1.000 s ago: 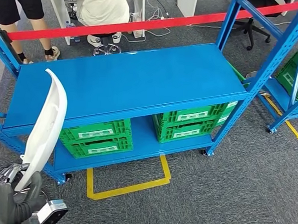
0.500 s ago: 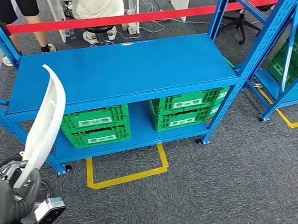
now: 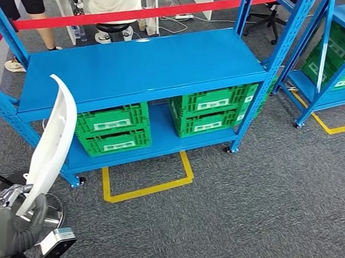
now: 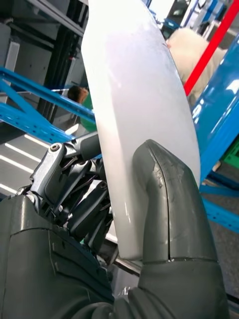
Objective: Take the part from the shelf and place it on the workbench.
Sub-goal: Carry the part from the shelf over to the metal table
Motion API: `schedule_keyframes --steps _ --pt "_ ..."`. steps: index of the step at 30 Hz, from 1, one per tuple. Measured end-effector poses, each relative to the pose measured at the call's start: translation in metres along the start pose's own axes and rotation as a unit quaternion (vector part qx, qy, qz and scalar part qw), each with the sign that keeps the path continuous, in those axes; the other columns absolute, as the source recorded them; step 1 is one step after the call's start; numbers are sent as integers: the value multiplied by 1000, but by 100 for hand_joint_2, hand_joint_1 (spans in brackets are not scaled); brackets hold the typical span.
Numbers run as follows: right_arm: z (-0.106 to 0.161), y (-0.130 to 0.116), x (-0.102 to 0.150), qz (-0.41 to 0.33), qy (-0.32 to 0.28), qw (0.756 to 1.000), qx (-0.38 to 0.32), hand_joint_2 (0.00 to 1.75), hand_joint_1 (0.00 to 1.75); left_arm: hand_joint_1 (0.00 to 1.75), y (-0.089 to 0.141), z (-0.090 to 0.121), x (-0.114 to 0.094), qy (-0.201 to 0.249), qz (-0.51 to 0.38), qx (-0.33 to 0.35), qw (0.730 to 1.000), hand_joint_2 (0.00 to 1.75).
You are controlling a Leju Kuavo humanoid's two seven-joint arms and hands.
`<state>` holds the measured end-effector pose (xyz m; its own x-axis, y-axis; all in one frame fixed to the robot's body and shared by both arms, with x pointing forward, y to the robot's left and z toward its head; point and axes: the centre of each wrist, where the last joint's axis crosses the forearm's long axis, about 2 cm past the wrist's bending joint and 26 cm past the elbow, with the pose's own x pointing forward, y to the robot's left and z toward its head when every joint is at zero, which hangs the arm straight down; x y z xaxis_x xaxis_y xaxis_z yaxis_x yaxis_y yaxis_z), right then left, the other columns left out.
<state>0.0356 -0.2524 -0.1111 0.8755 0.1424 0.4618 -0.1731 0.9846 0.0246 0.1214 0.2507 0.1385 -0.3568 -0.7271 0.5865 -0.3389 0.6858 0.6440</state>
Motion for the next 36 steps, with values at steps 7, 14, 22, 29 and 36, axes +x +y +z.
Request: schedule_keyframes --steps 7,14,22,29,36 --pt "1 1 -2 4 2 1000 3 0 0 175 -2 1 -2 1 0 -5 1000 175" --pt "0 2 -1 6 0 1000 3 0 0 175 -2 -1 -3 0 0 -5 1000 175" --pt "1 2 -3 6 3 1000 3 0 0 175 -3 -1 -4 2 1 -7 1000 175" --pt "1 1 -1 2 -2 1000 -1 0 0 175 -6 -4 -7 12 14 -8 1000 175" --pt "5 1 -12 -28 11 999 -17 0 0 175 -12 -10 -18 15 40 -25 999 175"
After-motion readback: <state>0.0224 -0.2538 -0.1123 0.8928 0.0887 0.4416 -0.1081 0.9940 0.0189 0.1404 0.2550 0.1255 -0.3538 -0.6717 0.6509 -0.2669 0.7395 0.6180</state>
